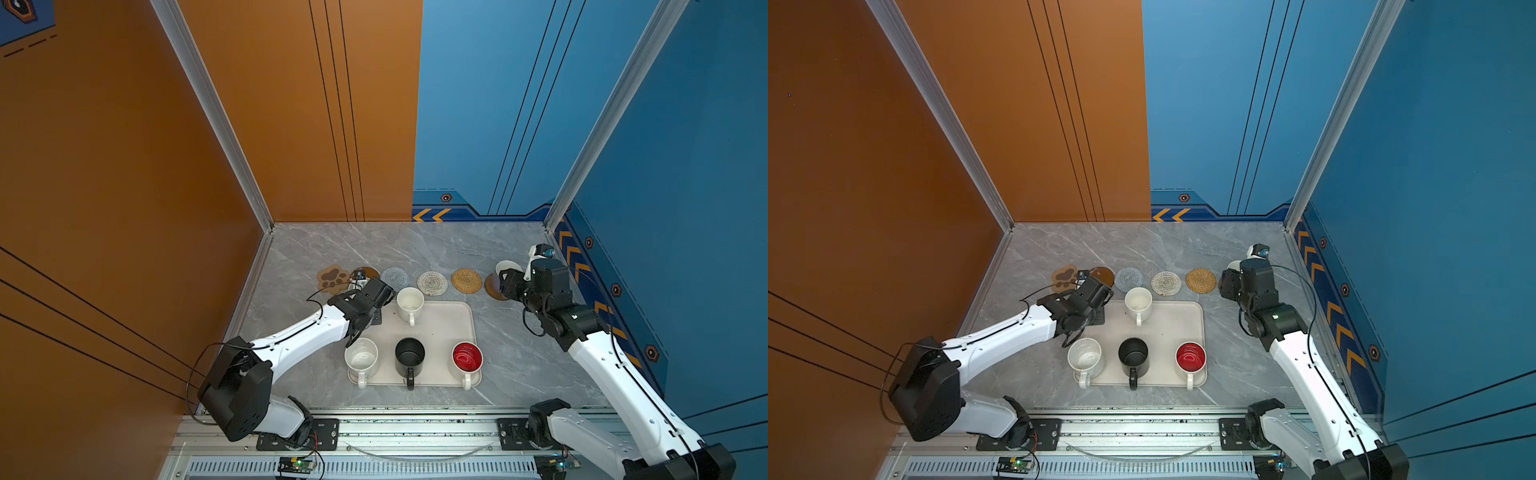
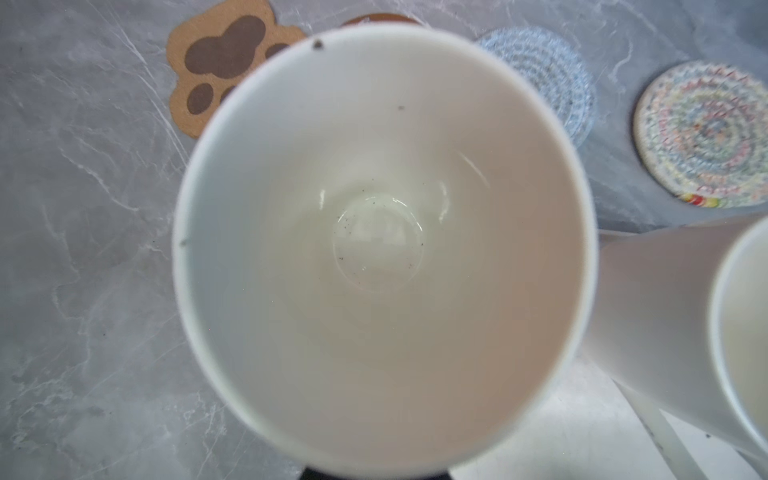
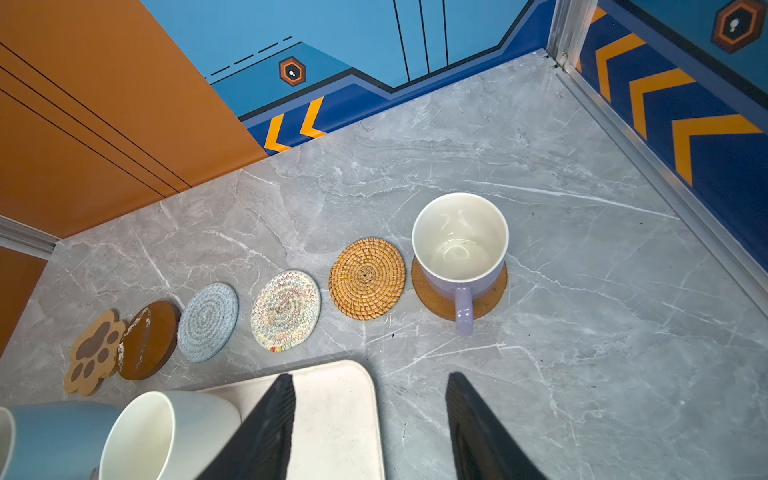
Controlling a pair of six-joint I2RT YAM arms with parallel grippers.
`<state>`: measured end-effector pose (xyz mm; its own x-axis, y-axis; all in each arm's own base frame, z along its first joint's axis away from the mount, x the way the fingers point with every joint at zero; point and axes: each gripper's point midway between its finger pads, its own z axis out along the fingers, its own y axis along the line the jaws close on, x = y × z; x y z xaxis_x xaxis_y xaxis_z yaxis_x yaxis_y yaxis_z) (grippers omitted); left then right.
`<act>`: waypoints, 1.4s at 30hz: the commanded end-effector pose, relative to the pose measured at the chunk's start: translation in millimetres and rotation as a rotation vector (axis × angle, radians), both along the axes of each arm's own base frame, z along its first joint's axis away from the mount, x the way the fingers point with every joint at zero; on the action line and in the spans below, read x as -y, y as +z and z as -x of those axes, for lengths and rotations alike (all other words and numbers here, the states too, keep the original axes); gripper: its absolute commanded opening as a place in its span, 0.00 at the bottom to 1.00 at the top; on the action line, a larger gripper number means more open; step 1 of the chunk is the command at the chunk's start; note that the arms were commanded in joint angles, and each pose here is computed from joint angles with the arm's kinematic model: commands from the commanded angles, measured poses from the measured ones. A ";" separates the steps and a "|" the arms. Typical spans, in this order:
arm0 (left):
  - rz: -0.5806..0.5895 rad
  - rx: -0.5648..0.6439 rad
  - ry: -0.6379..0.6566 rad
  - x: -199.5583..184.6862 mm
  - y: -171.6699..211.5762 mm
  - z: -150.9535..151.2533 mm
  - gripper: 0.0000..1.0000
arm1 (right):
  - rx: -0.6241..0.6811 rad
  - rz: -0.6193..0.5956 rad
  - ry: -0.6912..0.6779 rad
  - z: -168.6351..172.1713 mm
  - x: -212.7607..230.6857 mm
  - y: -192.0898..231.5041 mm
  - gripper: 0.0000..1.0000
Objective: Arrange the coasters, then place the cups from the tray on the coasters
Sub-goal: 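Lift the blue-handled mug off the tray toward the paw-print coaster, then carry the blue-handled mug over the paw-print cork coaster with left gripper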
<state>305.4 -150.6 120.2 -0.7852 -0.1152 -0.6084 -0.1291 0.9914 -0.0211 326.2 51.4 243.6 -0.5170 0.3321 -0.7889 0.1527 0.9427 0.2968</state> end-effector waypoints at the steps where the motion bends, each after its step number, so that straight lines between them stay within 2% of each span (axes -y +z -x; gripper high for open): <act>1: 0.006 0.116 0.030 -6.4 23.3 -9.3 0.00 | 0.012 -0.022 0.002 -3.2 -2.1 1.0 0.56; 10: -0.002 0.148 0.088 -33.3 31.9 -21.1 0.00 | 0.008 -0.024 0.006 -3.5 -3.1 -0.1 0.55; 20: 0.017 0.184 0.148 -61.4 34.6 -49.2 0.00 | 0.005 -0.025 0.007 -4.1 -3.8 -1.2 0.55; 31: -0.006 0.163 0.197 -86.6 20.0 -77.3 0.00 | -0.001 -0.030 0.014 -4.7 -5.7 -2.1 0.54; 42: 0.048 0.160 0.210 -92.6 6.1 -107.3 0.00 | -0.004 -0.030 0.017 -5.9 -6.7 -3.0 0.54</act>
<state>384.0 -52.9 99.0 -0.7107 -0.2802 -0.6452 -0.3383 0.9404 -0.0357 327.9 56.4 237.8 -0.5399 0.3287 -0.7749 0.1386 0.9428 0.3033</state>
